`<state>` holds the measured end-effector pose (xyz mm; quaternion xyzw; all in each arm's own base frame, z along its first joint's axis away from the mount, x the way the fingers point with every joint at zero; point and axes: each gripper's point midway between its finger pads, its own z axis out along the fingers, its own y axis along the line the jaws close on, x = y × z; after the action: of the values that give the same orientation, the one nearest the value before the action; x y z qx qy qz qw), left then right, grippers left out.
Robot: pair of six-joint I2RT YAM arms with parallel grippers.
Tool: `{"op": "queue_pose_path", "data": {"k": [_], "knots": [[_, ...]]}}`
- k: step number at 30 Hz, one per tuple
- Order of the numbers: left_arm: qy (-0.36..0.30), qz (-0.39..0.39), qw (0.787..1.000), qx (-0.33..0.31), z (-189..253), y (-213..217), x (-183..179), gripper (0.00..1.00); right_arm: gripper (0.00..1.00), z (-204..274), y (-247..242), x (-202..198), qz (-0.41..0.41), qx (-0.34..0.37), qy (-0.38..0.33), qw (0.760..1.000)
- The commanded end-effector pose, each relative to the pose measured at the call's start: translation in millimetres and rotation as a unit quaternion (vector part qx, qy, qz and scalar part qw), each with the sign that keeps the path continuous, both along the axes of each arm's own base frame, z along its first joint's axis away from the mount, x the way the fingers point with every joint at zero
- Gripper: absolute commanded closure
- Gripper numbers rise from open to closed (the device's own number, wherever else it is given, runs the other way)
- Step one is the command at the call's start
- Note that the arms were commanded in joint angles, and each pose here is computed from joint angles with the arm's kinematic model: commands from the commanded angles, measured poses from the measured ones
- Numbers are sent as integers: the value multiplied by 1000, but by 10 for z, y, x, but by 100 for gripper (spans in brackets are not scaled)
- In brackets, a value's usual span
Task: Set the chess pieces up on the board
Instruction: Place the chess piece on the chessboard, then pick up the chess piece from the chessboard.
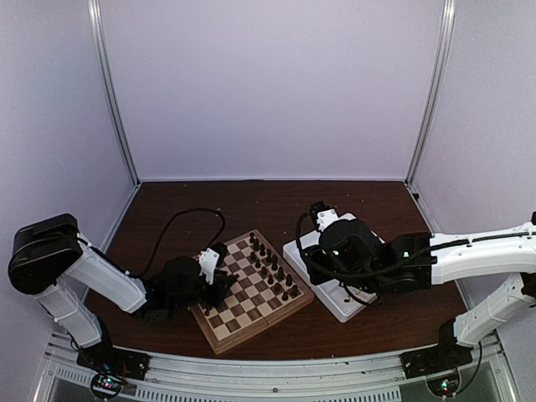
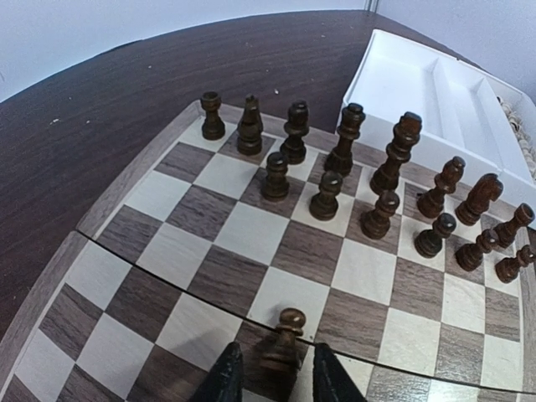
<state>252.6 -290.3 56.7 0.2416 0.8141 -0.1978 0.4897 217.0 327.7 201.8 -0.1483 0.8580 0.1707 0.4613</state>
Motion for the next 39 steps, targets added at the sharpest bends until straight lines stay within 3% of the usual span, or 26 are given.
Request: {"op": "queue_pose_path", "data": {"k": [1,10,15,18,23,30,39], "knots": [[-10,0,1000,-10,135,11,16,70,68,-8,28,-2,1,0,-4,1000],[16,1,1000,8,200,71,-45,65,68,-16,55,-1,4,0,-3,1000],[96,-21,994,54,236,58,-102,53,68,-11,79,-9,10,0,-2,1000],[133,-43,988,72,276,78,-169,51,68,-21,97,-20,16,0,1,1000],[185,-90,976,77,401,106,-230,57,68,-38,89,-34,18,0,4,1000],[229,-139,951,156,588,58,-254,58,68,-11,33,-45,15,2,1,1000],[281,-125,923,230,657,29,-116,71,68,54,-100,-52,4,6,-6,1000]]}}
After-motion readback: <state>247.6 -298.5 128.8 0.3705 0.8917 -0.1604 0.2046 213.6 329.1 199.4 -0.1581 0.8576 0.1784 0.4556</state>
